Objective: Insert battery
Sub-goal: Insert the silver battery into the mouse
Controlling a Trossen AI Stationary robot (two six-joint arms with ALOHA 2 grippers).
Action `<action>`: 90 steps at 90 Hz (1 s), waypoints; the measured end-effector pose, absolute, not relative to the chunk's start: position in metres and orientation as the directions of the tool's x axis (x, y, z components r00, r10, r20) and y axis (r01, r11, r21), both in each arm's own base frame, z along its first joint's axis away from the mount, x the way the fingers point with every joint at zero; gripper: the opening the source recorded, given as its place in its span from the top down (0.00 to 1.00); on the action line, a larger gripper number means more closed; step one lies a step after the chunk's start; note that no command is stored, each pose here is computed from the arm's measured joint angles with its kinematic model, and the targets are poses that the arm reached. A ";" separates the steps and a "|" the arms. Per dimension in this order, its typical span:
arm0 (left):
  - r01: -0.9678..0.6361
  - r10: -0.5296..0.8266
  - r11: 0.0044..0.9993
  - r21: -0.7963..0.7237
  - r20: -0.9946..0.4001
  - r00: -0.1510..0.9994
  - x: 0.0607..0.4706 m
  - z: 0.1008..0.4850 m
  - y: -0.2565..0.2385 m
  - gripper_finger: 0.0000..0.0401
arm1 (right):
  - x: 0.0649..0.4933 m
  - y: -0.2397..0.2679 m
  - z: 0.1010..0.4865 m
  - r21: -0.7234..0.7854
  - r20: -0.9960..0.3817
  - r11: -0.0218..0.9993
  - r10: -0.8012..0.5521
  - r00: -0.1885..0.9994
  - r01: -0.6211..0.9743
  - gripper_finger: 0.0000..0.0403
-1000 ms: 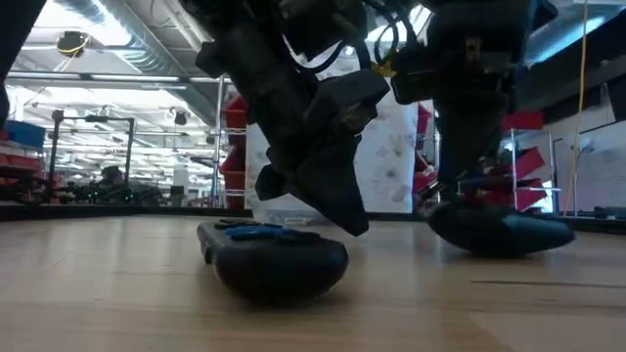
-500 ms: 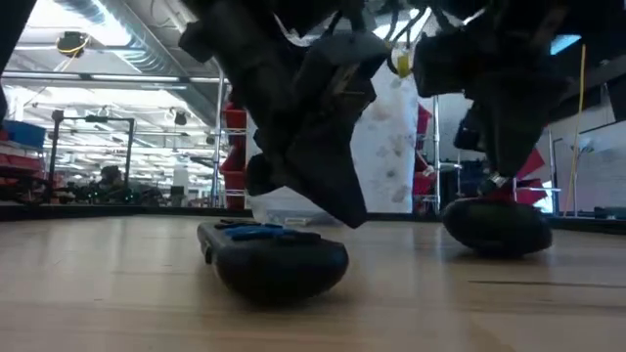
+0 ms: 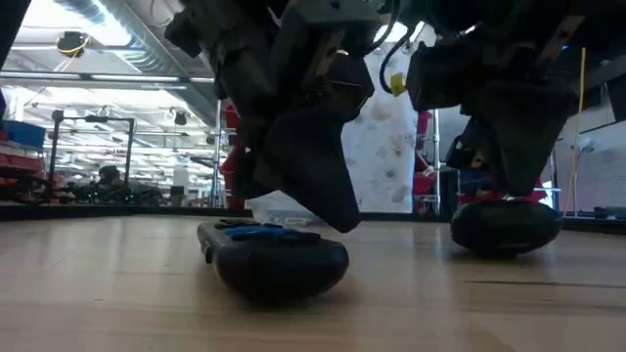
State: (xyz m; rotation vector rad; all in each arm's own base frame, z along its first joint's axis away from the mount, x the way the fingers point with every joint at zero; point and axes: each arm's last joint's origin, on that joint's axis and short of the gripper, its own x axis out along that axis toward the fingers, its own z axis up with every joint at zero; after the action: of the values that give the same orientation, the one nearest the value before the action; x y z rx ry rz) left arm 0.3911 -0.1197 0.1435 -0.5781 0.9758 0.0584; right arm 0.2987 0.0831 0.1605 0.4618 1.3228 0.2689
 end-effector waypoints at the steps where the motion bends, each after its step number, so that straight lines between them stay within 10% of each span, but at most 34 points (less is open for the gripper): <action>1: -0.299 -0.208 0.849 -0.437 -0.795 0.569 0.391 0.143 -0.120 1.00 | 0.299 0.083 0.160 0.471 -0.865 0.879 0.444 0.235 0.070 0.99; 90: -0.335 -0.094 0.857 -0.392 -0.757 0.646 0.400 0.145 -0.105 1.00 | 0.302 0.079 0.160 0.372 -0.905 0.897 0.293 0.309 0.240 0.98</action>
State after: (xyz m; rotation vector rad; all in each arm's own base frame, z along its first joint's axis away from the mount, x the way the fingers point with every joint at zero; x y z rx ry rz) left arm 0.4004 -0.1045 0.1449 -0.5403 0.8674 0.1449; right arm 0.3024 0.0788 0.1598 0.4906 1.2710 0.0371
